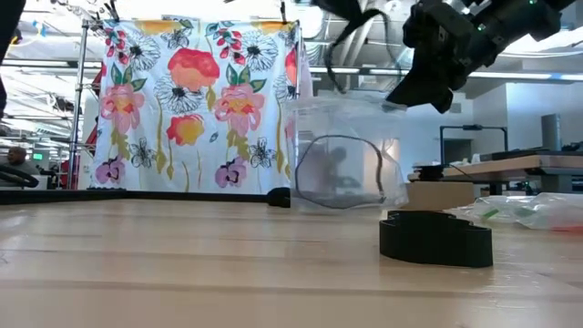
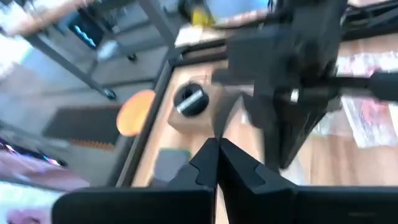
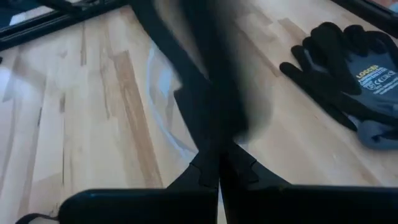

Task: Sort rubber bands
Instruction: Put the black rubber band into the transparent zip bag

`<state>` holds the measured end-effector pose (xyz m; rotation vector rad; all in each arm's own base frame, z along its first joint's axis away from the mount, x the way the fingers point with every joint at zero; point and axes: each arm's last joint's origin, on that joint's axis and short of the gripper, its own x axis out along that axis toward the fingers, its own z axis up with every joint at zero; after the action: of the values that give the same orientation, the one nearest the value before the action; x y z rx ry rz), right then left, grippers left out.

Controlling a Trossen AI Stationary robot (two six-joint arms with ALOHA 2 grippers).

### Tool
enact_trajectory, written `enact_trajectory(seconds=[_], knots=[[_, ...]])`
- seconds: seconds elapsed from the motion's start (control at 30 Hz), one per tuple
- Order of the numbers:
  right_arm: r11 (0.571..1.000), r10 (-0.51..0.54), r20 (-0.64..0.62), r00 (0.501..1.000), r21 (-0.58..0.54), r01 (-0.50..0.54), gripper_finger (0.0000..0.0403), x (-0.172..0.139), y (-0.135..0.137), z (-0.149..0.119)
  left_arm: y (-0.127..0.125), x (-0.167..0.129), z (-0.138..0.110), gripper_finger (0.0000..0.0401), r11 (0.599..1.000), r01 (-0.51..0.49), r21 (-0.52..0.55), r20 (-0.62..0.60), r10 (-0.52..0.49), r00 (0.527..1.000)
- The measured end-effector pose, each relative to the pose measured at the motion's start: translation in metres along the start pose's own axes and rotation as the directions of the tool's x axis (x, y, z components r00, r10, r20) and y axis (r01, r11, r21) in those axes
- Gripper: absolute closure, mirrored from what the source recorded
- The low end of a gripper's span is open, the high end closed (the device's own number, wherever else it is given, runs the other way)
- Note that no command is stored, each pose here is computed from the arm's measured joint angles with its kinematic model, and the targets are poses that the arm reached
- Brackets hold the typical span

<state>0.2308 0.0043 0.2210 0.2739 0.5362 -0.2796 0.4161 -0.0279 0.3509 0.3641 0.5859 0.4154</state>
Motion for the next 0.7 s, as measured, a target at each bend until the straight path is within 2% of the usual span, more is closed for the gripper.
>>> enact_trajectory(seconds=[0.13,0.43,0.7], knots=[[1.0,-0.009,0.003,1.0,0.0,0.009,0.0403,0.0,-0.002,0.001,0.002,0.004,-0.006,0.04,0.998,0.049,-0.041,-0.046,-0.051,0.998],[1.0,-0.021,0.003,1.0,0.005,0.021,0.0403,0.001,-0.005,0.002,-0.009,0.015,-0.029,0.04,0.997,0.063,-0.044,-0.137,-0.069,0.988],[1.0,-0.025,0.007,1.0,0.006,0.025,0.0403,0.001,-0.005,0.002,-0.019,0.023,-0.04,0.04,0.994,0.09,-0.067,-0.118,-0.097,0.988]])
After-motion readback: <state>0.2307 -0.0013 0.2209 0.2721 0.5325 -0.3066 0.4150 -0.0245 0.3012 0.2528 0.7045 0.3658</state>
